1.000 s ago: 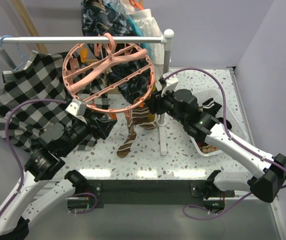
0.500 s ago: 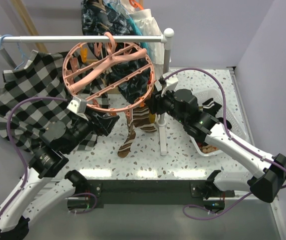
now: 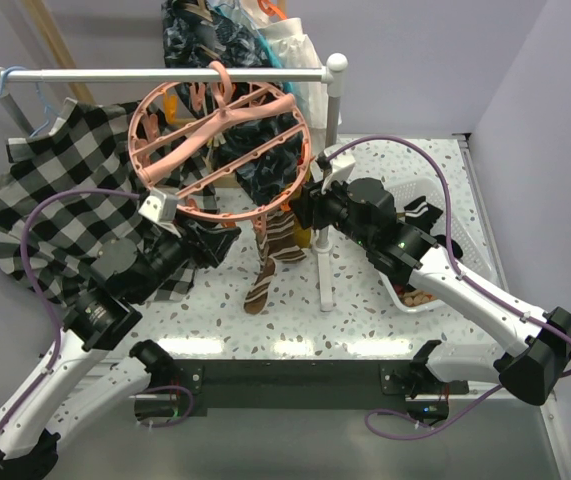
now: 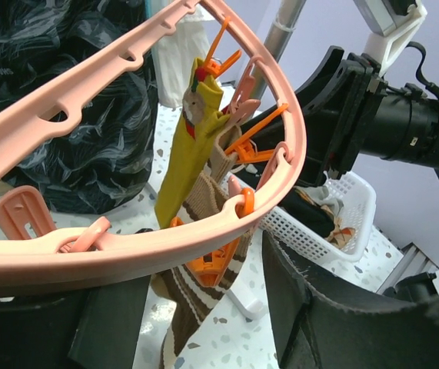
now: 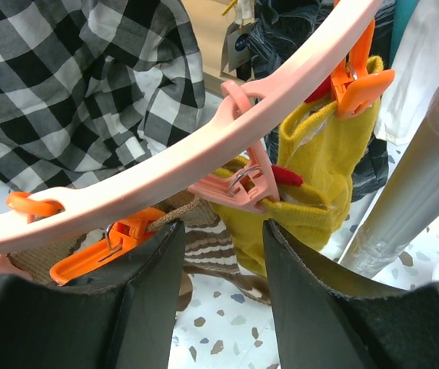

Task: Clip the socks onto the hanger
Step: Open the clamp at the hanger.

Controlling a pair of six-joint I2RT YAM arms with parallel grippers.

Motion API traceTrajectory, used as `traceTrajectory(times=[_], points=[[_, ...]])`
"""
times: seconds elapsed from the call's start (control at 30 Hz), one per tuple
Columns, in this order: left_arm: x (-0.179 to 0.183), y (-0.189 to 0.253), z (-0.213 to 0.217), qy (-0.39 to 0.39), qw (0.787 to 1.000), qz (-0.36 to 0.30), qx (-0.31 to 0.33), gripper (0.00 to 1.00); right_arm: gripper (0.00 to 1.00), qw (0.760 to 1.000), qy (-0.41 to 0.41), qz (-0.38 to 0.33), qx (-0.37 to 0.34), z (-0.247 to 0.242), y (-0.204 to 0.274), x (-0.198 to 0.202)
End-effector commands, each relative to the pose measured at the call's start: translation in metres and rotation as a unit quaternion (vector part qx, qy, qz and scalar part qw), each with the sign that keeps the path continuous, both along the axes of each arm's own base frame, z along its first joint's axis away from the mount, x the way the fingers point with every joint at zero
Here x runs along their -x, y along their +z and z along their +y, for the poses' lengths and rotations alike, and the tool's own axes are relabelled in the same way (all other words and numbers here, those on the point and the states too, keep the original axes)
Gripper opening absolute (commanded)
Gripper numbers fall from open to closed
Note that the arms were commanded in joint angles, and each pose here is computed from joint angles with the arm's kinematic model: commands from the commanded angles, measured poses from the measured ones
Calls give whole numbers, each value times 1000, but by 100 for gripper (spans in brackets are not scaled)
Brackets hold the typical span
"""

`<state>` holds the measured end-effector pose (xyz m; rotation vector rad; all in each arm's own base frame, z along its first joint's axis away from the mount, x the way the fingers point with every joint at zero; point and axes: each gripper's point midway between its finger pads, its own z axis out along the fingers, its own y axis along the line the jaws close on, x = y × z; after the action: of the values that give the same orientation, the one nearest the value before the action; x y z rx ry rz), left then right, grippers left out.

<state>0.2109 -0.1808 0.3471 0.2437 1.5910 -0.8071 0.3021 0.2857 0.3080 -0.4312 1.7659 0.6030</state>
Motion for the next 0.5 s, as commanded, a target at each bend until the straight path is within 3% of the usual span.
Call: traceTrajectory(times=[0.0, 0.1, 0.33, 0.47], points=[[0, 17, -6, -12, 999, -29, 32, 61, 49, 999, 9, -32, -30, 4, 31, -1], [-1, 16, -7, -13, 999, -26, 38, 60, 49, 999, 12, -32, -31, 4, 31, 0], [-3, 9, -7, -6, 999, -18, 48, 68, 49, 999, 15, -34, -35, 4, 33, 2], [-3, 10, -6, -5, 999, -19, 50, 67, 49, 999, 18, -33, -35, 6, 32, 3]])
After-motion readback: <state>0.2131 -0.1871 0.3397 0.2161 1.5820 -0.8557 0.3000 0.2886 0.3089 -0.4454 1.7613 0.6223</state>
